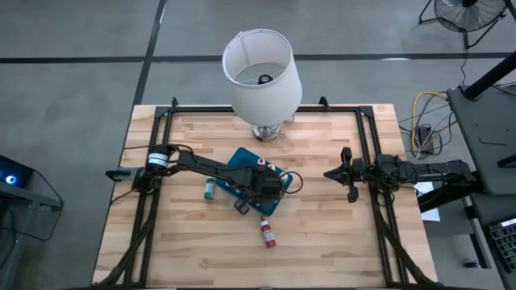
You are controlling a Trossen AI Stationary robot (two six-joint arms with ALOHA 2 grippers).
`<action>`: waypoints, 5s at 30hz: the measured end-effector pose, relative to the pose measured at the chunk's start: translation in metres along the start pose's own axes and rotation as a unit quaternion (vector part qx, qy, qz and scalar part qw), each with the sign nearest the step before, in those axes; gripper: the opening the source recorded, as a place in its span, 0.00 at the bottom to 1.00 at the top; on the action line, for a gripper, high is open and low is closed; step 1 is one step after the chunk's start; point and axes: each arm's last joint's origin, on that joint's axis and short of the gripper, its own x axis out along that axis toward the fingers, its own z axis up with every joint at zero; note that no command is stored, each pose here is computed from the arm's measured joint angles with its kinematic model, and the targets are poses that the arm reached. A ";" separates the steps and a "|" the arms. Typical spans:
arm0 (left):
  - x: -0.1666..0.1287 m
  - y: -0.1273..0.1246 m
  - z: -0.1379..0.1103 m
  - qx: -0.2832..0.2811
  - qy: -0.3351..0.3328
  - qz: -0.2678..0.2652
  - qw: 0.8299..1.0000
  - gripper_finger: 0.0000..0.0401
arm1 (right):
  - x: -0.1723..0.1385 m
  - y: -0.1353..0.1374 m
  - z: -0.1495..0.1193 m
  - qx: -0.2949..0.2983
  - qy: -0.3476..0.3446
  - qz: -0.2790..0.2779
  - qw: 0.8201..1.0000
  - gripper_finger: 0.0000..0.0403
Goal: Pick & Place food coloring
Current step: Put the small black food coloring bottle into the blue container, then put the large green food coloring bottle into the blue container
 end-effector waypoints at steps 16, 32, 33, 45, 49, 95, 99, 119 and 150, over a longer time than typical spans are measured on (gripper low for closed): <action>-0.016 0.006 0.004 -0.001 -0.001 -0.001 1.000 0.19 | 0.000 0.000 0.000 0.000 0.000 0.000 1.000 0.02; -0.075 0.013 0.003 -0.055 -0.015 0.008 0.998 0.19 | 0.000 0.000 0.000 0.000 0.000 0.000 1.000 0.02; -0.081 0.012 0.002 -0.063 -0.018 0.010 0.998 0.19 | 0.000 0.000 0.000 0.000 0.000 0.000 1.000 0.02; -0.141 -0.003 -0.028 -0.192 -0.016 0.007 0.981 0.19 | 0.000 0.000 0.000 0.000 0.002 -0.001 1.000 0.02; -0.158 -0.007 -0.039 -0.252 -0.015 0.006 0.968 0.19 | 0.000 0.000 0.000 0.000 0.002 0.000 1.000 0.02; -0.135 -0.077 -0.170 -0.779 -0.150 0.070 0.605 0.31 | 0.000 0.000 0.000 0.000 0.003 0.000 1.000 0.02; -0.135 -0.076 -0.172 -0.797 -0.150 0.063 0.581 0.42 | 0.000 0.000 0.000 0.000 0.003 0.000 1.000 0.02; -0.108 -0.055 -0.197 -0.868 -0.031 0.026 0.495 0.51 | 0.000 0.000 -0.001 0.000 0.004 0.000 1.000 0.02; -0.030 -0.044 -0.185 -0.869 0.114 -0.014 0.481 0.51 | 0.000 0.000 0.000 0.000 0.003 0.000 1.000 0.02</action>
